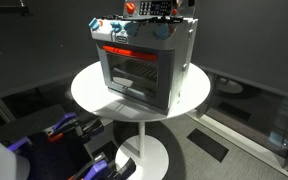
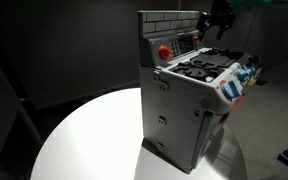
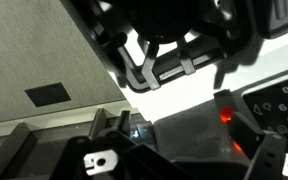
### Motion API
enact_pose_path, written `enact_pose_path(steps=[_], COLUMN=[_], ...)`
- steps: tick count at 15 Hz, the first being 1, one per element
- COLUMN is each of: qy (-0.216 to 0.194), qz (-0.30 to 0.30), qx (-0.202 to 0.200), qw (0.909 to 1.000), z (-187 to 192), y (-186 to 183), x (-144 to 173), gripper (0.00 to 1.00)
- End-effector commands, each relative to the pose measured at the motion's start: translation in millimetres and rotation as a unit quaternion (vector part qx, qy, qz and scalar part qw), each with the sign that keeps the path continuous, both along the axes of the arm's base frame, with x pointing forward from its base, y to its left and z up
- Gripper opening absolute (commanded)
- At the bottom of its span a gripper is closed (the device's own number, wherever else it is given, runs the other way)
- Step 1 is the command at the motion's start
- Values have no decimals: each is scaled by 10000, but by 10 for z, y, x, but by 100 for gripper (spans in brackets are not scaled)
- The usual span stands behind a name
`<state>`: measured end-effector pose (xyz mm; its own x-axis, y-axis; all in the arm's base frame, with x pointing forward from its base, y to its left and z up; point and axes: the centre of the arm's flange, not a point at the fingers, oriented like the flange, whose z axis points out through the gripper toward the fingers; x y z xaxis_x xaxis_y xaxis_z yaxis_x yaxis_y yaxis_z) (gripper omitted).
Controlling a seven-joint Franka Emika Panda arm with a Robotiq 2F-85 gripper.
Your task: Push the top right button on the toy stove
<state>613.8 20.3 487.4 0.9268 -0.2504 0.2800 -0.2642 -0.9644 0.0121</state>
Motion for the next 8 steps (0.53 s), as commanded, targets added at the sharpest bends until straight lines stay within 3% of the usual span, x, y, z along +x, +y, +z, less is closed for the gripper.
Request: enact_pose_path(steps=[1, 8], qy=[319, 1149], qz=[-6, 46], qx=[139, 230], qw=[9994, 9931], z=[176, 320], y=[-61, -161], x=[-210, -705], gripper=[100, 100])
